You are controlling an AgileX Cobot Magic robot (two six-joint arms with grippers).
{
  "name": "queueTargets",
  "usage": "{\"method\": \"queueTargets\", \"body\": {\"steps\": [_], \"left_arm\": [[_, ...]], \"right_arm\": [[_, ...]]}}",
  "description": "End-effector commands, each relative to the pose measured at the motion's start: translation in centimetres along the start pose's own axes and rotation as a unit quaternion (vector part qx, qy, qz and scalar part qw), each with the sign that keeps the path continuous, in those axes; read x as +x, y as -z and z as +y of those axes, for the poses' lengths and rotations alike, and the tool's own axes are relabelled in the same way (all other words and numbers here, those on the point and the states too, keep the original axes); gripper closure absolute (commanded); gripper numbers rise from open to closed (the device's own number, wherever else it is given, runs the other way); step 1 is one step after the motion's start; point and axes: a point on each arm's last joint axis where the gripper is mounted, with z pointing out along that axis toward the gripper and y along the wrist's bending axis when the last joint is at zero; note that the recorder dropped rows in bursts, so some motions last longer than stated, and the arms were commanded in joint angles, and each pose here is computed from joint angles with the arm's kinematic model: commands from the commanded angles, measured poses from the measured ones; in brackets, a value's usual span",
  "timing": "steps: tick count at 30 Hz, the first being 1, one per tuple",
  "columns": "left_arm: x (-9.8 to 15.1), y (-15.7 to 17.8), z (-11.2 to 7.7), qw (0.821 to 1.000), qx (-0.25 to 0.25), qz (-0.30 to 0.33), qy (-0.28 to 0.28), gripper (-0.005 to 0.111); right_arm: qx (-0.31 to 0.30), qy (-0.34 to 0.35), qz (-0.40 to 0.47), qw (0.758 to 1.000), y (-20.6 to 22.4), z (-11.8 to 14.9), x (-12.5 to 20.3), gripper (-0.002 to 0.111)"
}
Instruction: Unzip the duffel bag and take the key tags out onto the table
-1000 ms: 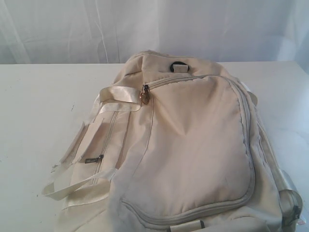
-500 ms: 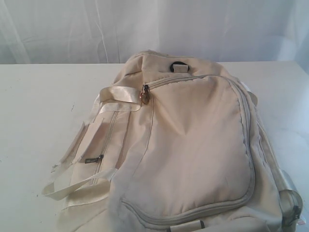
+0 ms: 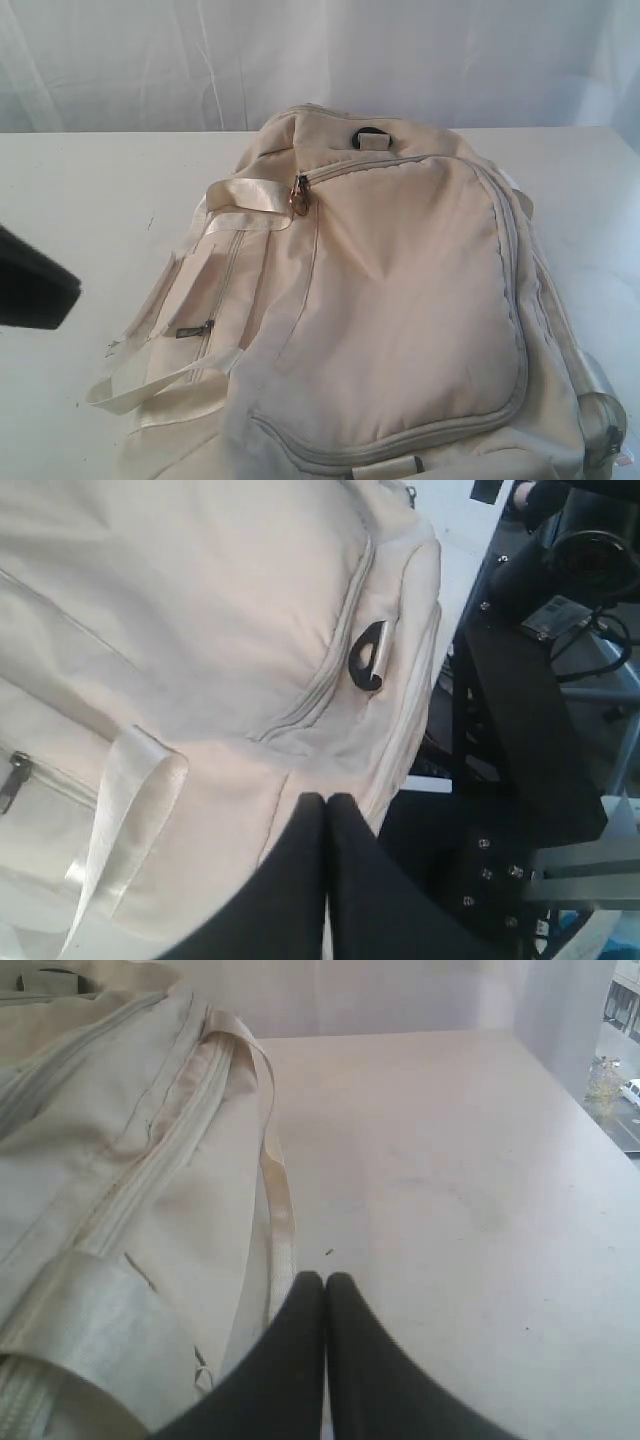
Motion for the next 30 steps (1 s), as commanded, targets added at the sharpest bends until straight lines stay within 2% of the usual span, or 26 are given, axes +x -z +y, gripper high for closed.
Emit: {"method": "queueTargets", "body": {"steps": [1,5,11,14,17,19,21,23,24,26,30], "left_arm": [[-1.1,-2.1,-0.6,0.994,0.066,0.087,-0.020,0.107],[-1.5,-5.4,-2.2,0.983,0.086,0.151,-0.062,0.107],[-2.9,-9.2,-5.3,0.976,0.076,0.109,-0.172,0.107],[-2.7,-10.4,-5.3,0.966,0.049,0.133,-0.214,0.105],[-2.3,-11.5,-5.1,0.959,0.055,0.174,-0.214,0.090],[-2.2,-12.2,-5.1,0.958,0.065,0.187,-0.206,0.074],[-2.1,-12.9,-5.0,0.957,0.068,0.197,-0.202,0.055],[-2.2,-13.6,-4.7,0.956,0.059,0.201,-0.205,0.038],[-2.3,-13.8,-4.5,0.955,0.051,0.200,-0.213,0.033],[-2.4,-14.4,-4.1,0.954,0.037,0.201,-0.221,0.028],[-2.7,-15.9,-3.7,0.955,0.024,0.193,-0.224,0.030]], "right_arm": [[0.000,0.004,-0.012,1.000,0.1,0.0,-0.3,0.108],[0.000,0.004,-0.012,1.000,0.1,0.0,-0.3,0.108],[0.000,0.004,-0.012,1.000,0.1,0.0,-0.3,0.108],[0.000,0.004,-0.012,1.000,0.1,0.0,-0.3,0.108],[0.000,0.004,-0.012,1.000,0.1,0.0,-0.3,0.108],[0.000,0.004,-0.012,1.000,0.1,0.0,-0.3,0.108],[0.000,0.004,-0.012,1.000,0.1,0.0,-0.3,0.108],[0.000,0.004,-0.012,1.000,0.1,0.0,-0.3,0.108],[0.000,0.004,-0.012,1.000,0.1,0.0,-0.3,0.108],[0.000,0.004,-0.012,1.000,0.1,0.0,-0.3,0.108],[0.000,0.004,-0.012,1.000,0.1,0.0,-0.3,0.108]]}}
